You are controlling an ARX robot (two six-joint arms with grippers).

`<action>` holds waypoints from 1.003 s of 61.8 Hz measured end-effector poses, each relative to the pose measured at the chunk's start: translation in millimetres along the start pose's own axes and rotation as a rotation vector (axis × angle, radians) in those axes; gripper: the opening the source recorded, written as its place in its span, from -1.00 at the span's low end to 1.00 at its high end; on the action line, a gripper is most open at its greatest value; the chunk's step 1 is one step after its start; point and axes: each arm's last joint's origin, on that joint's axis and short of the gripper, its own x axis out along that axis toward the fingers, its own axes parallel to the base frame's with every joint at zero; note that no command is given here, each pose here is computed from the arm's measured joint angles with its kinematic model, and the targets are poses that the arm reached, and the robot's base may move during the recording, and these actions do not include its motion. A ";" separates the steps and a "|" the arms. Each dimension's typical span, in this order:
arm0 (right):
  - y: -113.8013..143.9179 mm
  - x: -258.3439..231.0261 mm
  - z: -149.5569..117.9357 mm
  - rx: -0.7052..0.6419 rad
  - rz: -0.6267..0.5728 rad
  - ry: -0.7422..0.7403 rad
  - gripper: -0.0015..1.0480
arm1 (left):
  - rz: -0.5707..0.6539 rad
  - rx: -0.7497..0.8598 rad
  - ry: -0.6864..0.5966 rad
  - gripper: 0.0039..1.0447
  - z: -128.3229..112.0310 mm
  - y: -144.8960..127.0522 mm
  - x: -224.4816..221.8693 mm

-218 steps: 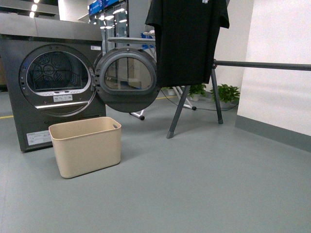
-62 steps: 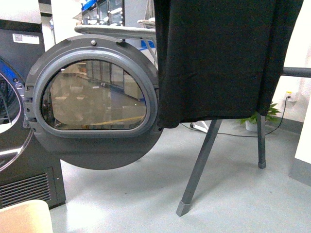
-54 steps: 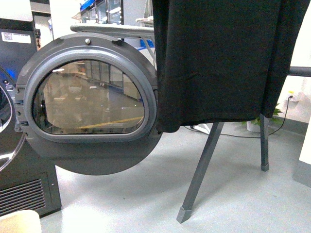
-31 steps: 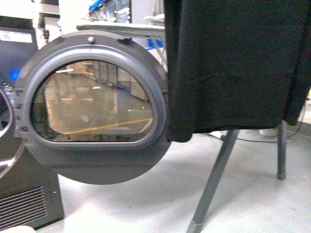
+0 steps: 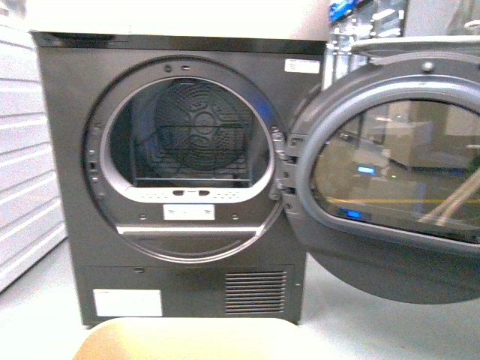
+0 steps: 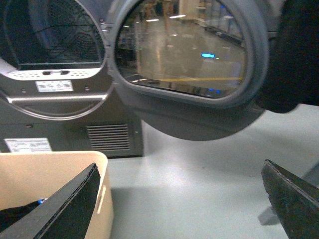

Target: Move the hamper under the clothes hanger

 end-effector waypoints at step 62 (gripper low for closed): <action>4.7 34.2 15.7 0.257 -0.025 0.358 0.85 | 0.191 -0.105 0.422 0.88 26.2 2.4 41.3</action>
